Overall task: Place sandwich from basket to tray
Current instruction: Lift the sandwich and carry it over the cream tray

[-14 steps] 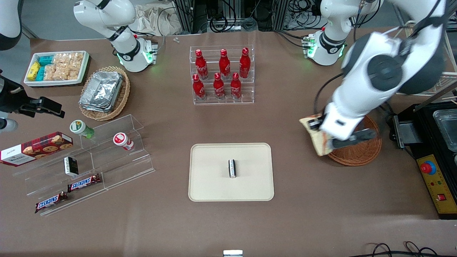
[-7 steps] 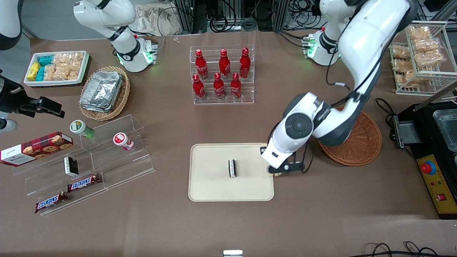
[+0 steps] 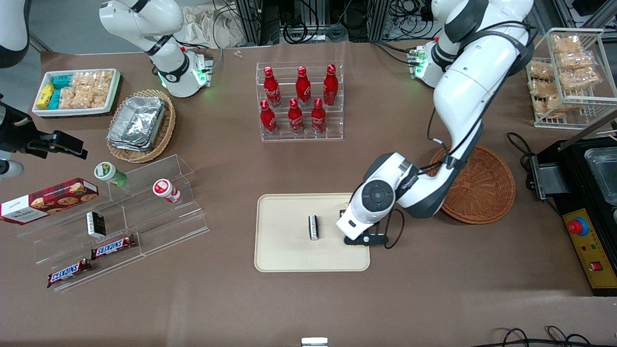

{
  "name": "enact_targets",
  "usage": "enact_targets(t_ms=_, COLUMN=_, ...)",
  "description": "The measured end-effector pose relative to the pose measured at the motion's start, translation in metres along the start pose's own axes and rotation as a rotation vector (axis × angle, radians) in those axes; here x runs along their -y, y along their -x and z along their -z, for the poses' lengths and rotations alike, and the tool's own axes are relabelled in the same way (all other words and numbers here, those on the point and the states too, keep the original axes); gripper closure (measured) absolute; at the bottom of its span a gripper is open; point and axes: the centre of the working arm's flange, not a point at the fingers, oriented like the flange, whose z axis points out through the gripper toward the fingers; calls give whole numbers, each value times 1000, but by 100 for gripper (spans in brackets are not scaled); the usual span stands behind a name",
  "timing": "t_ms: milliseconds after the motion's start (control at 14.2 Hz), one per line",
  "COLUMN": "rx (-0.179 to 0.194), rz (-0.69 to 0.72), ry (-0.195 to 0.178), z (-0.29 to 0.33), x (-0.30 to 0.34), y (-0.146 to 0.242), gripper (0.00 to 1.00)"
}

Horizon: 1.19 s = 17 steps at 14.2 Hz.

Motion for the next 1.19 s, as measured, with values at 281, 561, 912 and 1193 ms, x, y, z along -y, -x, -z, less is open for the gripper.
enact_targets(t_ms=281, rx=-16, rz=-12, ry=-18, z=-1, x=-1, y=-2, gripper=66)
enact_targets(t_ms=561, rx=-29, rz=-24, ry=-40, z=-5, x=1, y=-4, gripper=29)
enact_targets(t_ms=912, rx=-82, rz=11, ry=-30, z=38, x=5, y=-15, gripper=0)
enact_targets(t_ms=1193, rx=-92, rz=87, ry=-80, z=139, x=37, y=-9, gripper=0)
